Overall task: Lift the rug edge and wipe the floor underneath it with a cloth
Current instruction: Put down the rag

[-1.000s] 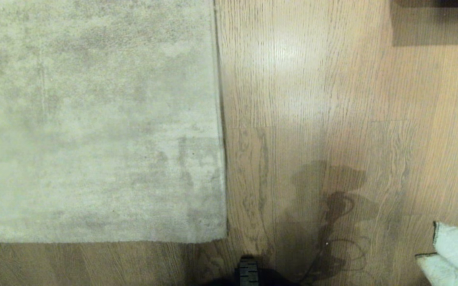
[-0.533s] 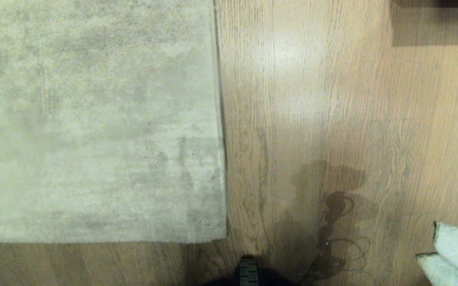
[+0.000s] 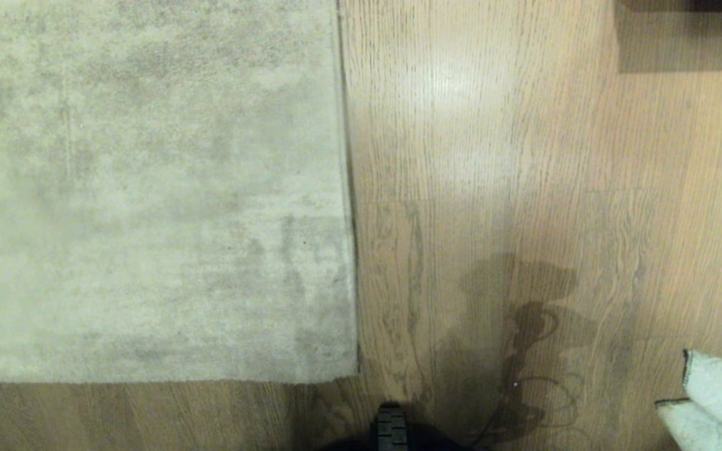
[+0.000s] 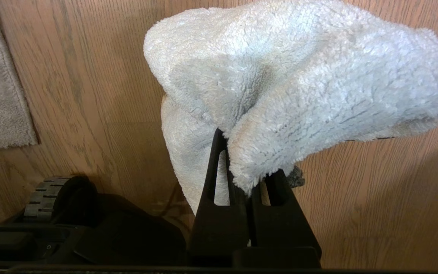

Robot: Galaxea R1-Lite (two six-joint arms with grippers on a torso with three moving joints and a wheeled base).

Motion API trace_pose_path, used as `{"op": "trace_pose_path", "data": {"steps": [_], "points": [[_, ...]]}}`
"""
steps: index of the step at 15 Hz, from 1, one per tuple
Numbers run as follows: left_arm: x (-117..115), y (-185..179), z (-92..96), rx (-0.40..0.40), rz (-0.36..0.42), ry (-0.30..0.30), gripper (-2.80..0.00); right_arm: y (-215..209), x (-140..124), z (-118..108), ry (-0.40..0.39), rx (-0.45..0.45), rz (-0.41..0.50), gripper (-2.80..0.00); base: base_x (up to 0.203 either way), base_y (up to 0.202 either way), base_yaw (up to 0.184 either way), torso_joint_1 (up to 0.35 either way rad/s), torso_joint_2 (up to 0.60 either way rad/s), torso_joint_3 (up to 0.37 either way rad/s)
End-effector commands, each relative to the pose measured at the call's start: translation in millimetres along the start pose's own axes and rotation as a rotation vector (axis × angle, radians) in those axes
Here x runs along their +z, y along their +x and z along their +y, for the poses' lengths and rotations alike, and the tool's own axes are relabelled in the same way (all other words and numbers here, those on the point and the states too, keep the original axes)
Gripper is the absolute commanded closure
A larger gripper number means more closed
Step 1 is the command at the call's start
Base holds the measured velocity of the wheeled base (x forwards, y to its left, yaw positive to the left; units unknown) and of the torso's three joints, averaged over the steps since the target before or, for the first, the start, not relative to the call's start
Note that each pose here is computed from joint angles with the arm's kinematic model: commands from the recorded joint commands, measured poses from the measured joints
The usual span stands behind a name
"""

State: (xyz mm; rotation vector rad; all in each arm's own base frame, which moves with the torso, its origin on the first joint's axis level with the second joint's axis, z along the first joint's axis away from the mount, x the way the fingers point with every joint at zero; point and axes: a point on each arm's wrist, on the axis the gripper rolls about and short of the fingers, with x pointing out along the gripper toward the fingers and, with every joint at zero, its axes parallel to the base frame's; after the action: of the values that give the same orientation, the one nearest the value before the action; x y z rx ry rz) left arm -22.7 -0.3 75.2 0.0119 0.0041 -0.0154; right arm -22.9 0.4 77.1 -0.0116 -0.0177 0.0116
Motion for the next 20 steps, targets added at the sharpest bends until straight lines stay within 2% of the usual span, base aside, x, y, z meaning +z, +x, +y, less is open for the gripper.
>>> {"op": "trace_pose_path", "data": {"steps": [1,16,20], "points": [[0.0,0.0,0.0,0.000,0.000,0.000,0.00,0.1,0.1,0.0,-0.001,0.001,0.001,0.00,0.000,0.000,0.000,0.000,0.00,0.000],[0.0,0.0,0.1,0.003,0.000,-0.027,0.00,0.1,0.1,0.0,-0.001,0.001,0.001,0.00,0.000,0.000,0.000,0.000,0.00,0.000],[0.0,0.0,0.1,0.003,0.000,-0.027,0.00,0.1,0.1,0.0,-0.001,0.001,0.001,0.00,0.001,-0.152,0.006,0.003,0.00,0.001]]}}
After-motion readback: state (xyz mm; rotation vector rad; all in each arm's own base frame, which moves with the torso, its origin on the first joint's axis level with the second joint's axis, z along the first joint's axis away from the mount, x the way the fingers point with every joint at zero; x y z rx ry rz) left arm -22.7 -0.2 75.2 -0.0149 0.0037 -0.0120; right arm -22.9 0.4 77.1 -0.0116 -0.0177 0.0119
